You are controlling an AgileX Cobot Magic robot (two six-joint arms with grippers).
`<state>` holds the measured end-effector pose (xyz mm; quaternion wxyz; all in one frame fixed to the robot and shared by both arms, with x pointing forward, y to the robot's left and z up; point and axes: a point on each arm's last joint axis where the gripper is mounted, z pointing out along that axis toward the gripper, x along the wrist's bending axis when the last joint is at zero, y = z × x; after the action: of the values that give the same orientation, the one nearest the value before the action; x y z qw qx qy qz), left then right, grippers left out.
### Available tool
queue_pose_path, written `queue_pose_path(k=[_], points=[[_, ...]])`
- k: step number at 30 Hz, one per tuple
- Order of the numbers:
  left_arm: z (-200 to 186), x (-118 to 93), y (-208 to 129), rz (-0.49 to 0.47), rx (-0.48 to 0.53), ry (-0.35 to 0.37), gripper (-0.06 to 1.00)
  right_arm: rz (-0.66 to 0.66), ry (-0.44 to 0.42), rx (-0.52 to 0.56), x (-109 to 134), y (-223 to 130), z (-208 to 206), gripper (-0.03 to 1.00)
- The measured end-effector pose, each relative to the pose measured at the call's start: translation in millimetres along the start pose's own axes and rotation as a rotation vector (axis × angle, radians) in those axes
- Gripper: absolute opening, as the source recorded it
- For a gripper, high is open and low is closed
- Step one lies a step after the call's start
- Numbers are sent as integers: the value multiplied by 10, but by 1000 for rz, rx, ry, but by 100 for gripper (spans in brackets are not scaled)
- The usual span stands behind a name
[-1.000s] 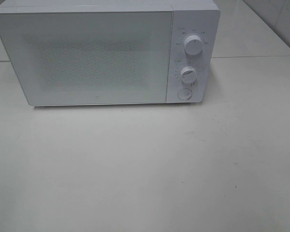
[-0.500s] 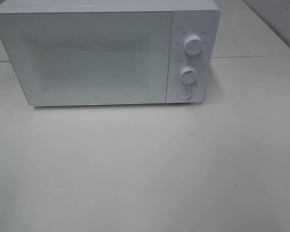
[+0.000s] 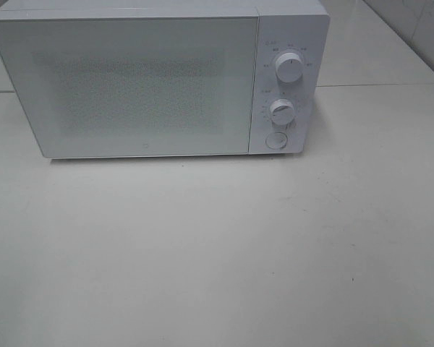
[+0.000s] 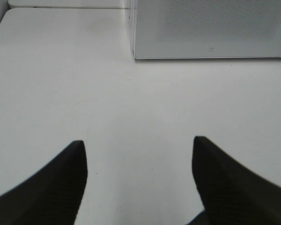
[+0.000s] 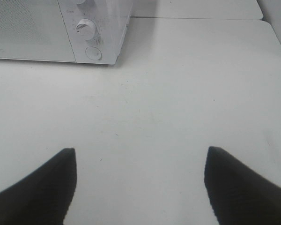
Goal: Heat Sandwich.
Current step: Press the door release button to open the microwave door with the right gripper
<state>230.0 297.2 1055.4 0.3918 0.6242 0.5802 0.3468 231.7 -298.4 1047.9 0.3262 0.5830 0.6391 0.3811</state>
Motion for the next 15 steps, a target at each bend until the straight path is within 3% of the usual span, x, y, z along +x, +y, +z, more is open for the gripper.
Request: queue_pose_path(k=[10, 15], points=[[0, 0, 0, 0, 0, 0, 61, 2, -3, 0, -2, 0, 0, 75], [0, 0, 0, 0, 0, 0, 61, -5, -16, -52, -13, 86, -18, 75]])
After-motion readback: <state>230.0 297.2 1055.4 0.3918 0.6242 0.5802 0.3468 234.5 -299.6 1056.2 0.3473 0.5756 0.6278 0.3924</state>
